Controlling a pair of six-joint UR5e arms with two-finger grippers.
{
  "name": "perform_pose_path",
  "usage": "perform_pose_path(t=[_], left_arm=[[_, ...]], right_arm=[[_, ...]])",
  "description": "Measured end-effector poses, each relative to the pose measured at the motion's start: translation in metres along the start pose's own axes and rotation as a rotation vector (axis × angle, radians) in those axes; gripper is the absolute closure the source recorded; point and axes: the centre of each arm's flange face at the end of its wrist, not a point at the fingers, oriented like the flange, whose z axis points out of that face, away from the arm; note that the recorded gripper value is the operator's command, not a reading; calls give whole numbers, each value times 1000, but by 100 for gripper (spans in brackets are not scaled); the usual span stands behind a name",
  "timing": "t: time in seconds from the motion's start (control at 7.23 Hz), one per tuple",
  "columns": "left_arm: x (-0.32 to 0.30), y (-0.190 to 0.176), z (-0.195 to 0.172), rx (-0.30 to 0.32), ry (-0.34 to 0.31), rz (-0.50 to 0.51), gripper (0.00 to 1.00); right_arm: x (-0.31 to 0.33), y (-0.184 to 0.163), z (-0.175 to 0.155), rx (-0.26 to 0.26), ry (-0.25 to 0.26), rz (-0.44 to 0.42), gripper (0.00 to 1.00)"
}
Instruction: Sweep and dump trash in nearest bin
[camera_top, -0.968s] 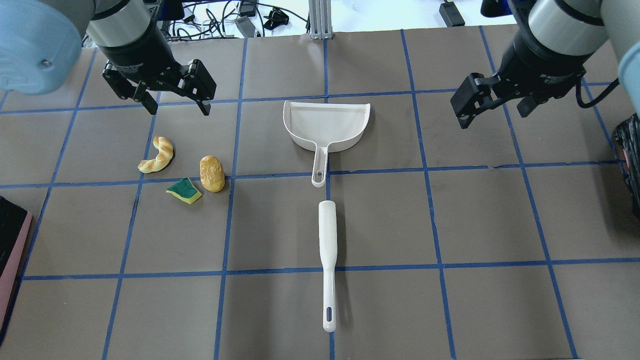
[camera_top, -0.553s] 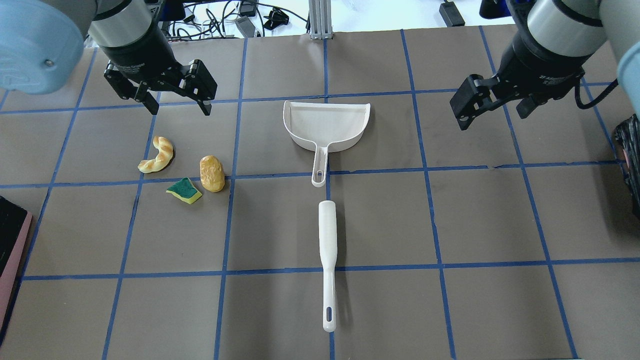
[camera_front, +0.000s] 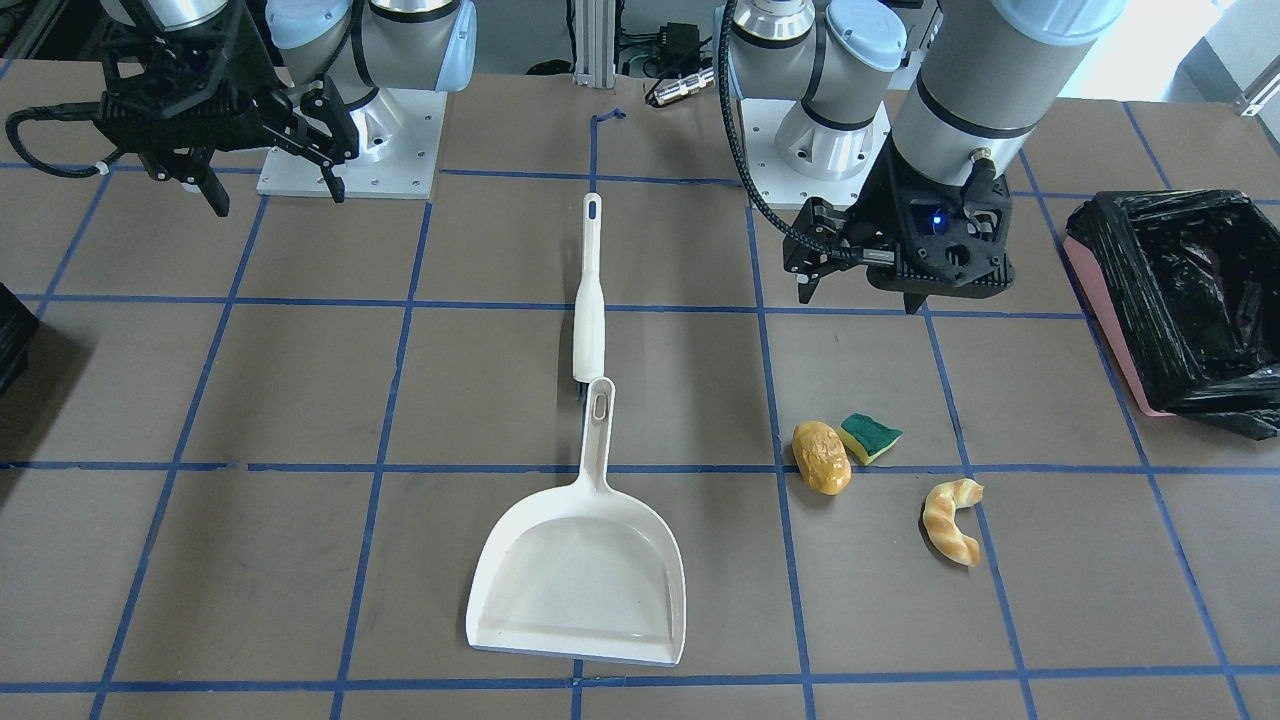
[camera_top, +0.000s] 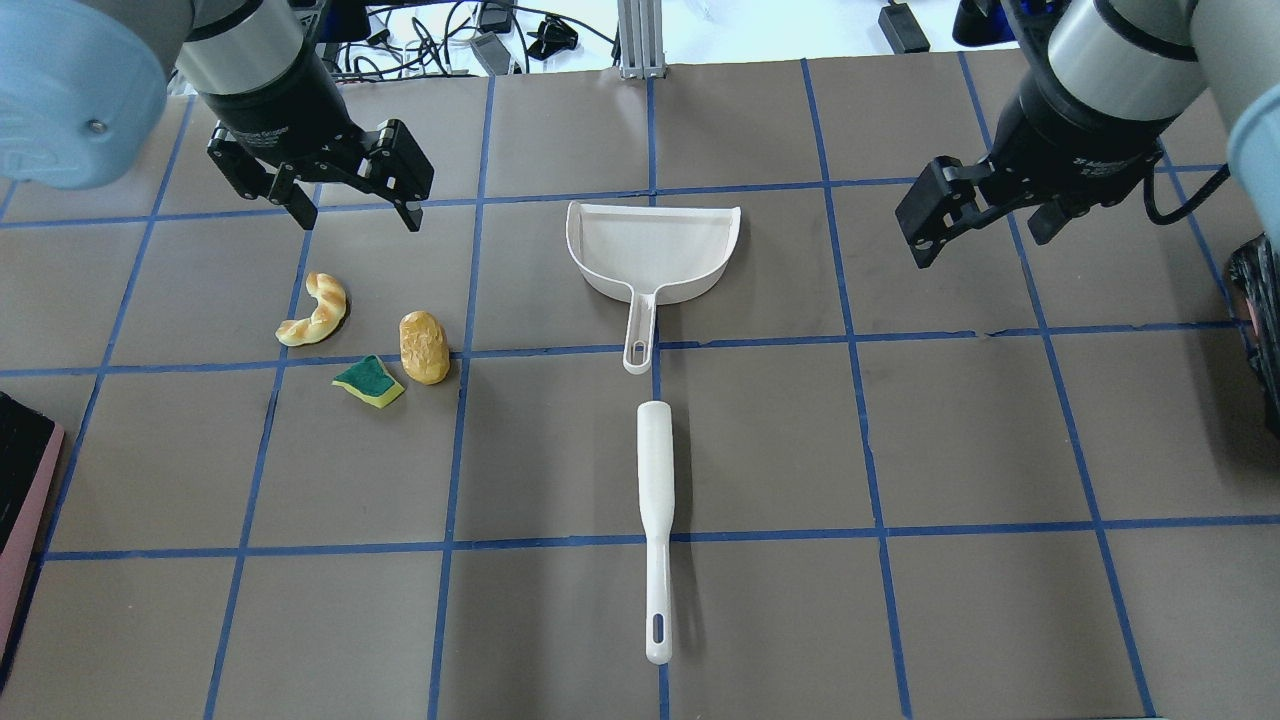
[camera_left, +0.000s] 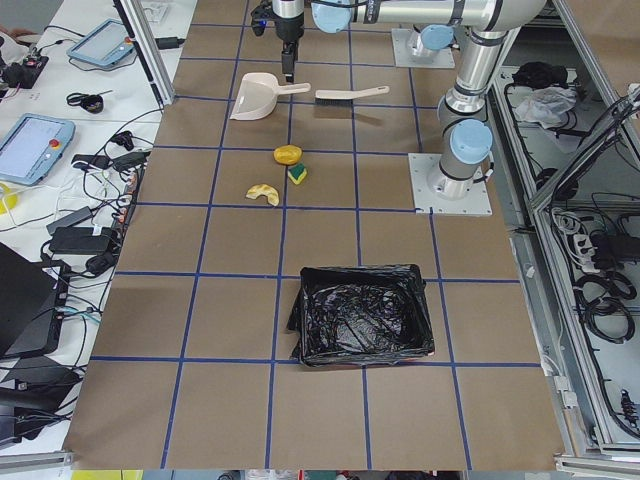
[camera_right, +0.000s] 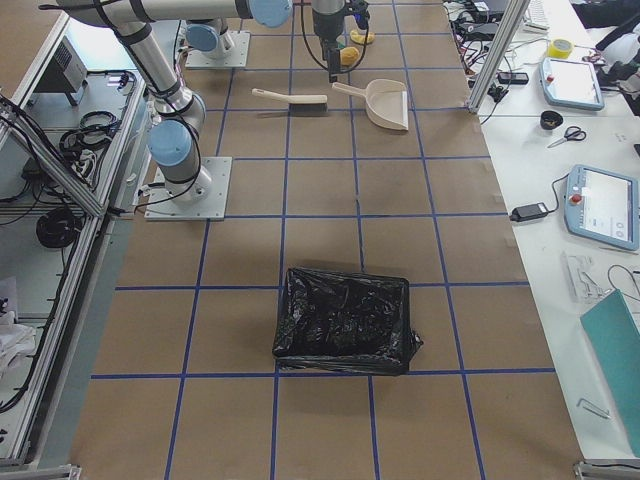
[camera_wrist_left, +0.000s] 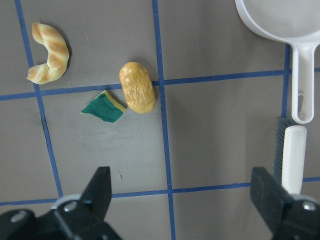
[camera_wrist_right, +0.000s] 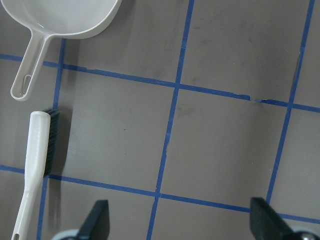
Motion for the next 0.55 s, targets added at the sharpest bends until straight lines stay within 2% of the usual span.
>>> perform_pose_path(t=[0.28,0.55], left_arm=[[1,4,-8,10,1,1,0],[2,15,-20,8,-2,2,0]], right_arm=[[-26,14,18,-39,-39,-33,2],[-78,41,55,-113,-60,-74,4]])
